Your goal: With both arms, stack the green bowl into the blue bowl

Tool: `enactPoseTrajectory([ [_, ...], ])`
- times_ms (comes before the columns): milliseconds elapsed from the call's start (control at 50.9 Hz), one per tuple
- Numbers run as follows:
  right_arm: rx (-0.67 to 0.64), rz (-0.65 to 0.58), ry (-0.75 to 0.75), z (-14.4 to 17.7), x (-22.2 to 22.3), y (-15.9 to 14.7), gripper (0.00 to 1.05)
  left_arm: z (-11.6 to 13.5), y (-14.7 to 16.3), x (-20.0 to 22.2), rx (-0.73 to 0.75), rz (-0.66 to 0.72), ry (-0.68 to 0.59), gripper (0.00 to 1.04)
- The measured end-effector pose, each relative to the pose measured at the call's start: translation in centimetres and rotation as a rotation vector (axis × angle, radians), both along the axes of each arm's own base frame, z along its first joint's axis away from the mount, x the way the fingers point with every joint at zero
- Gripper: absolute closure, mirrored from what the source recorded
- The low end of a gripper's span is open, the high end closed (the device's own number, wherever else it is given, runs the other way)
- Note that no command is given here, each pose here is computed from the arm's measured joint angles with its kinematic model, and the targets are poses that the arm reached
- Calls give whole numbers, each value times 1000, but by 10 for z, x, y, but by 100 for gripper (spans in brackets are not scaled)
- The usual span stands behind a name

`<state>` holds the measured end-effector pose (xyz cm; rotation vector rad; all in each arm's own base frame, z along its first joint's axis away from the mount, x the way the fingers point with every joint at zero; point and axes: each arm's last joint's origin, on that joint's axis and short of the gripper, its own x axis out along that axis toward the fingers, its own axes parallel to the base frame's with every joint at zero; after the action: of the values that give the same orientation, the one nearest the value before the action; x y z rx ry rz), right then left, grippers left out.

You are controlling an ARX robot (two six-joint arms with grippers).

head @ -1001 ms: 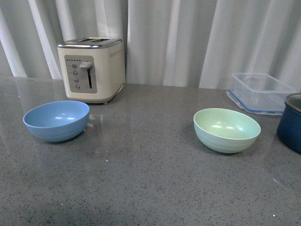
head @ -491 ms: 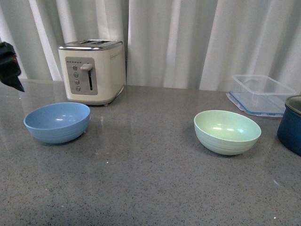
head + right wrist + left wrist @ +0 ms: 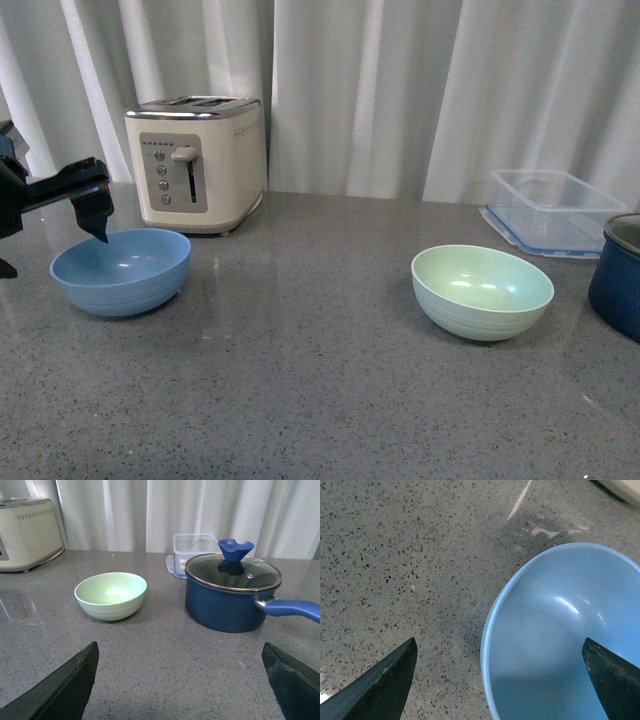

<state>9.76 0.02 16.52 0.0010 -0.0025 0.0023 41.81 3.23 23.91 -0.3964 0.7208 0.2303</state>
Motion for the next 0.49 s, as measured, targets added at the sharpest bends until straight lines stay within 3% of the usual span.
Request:
enactPoseTrajectory([
  [255,0,0,0,0,0,0,10,-12,-3,15,21,-3,34,7],
  [393,0,0,0,0,0,0,10,-16,-9,17,36,-24,52,35],
  [491,0,0,0,0,0,0,10,-17,-10,17,38,-28,59,48],
])
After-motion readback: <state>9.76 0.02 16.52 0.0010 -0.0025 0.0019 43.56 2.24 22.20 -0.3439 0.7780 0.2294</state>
